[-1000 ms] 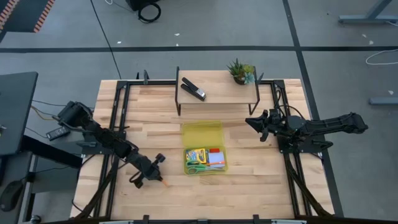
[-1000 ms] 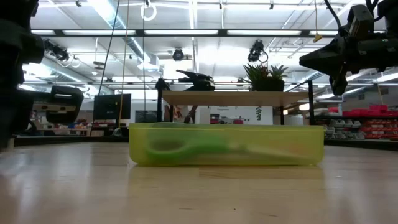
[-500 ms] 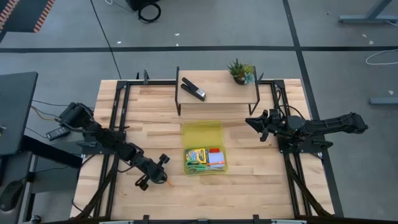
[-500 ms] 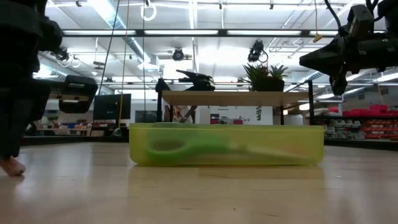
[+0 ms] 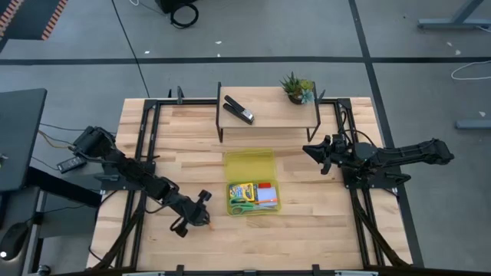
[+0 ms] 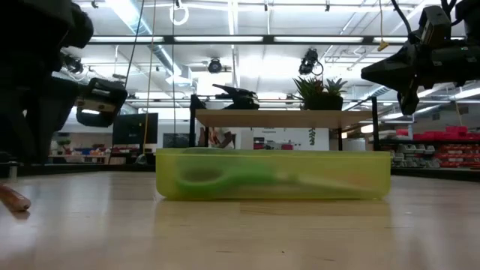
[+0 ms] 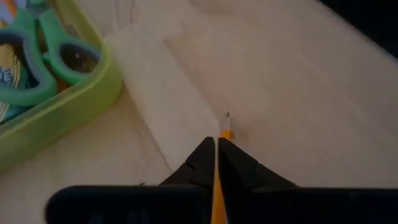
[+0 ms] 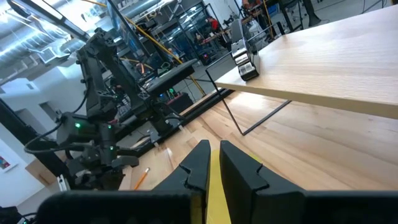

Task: Pack school essentials
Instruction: Put the yellow pencil into the yellow supply box

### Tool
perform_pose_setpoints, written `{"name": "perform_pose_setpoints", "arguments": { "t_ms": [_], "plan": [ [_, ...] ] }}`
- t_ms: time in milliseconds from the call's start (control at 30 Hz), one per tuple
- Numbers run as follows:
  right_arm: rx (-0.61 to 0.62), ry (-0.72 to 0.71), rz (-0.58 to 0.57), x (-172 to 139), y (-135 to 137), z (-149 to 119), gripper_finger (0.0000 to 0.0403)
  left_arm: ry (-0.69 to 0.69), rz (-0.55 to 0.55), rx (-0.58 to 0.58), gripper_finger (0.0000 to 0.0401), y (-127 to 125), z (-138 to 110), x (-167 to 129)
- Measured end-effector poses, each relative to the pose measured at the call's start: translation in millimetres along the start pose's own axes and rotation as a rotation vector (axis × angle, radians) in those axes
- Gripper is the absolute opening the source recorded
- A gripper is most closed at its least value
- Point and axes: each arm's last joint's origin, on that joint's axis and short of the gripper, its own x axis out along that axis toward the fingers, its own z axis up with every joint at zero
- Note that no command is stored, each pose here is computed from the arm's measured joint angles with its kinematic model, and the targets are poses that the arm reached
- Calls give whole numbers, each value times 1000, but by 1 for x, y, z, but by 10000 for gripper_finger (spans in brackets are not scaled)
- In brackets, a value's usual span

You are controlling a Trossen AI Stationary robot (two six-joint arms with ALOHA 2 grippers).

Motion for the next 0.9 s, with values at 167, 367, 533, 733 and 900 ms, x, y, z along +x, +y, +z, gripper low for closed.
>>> {"name": "perform_pose_setpoints", "arguments": {
  "t_ms": [167,367,533,733,900],
  "plan": [
    [0,0,0,0,0,0,42,-125,-5,-100,77,0,8,1],
    [0,0,0,0,0,0,42,-126,-2,-96,109,0,-7,9],
    [-2,4,-2,0,0,0,42,-154,7,-60,118,3,-7,13],
    [-3,5,-4,0,0,-1,42,-209,-60,-83,112,7,-4,14],
    [-3,6,-3,0,0,-1,42,-218,-103,-34,113,6,-4,14]
  ]
}}
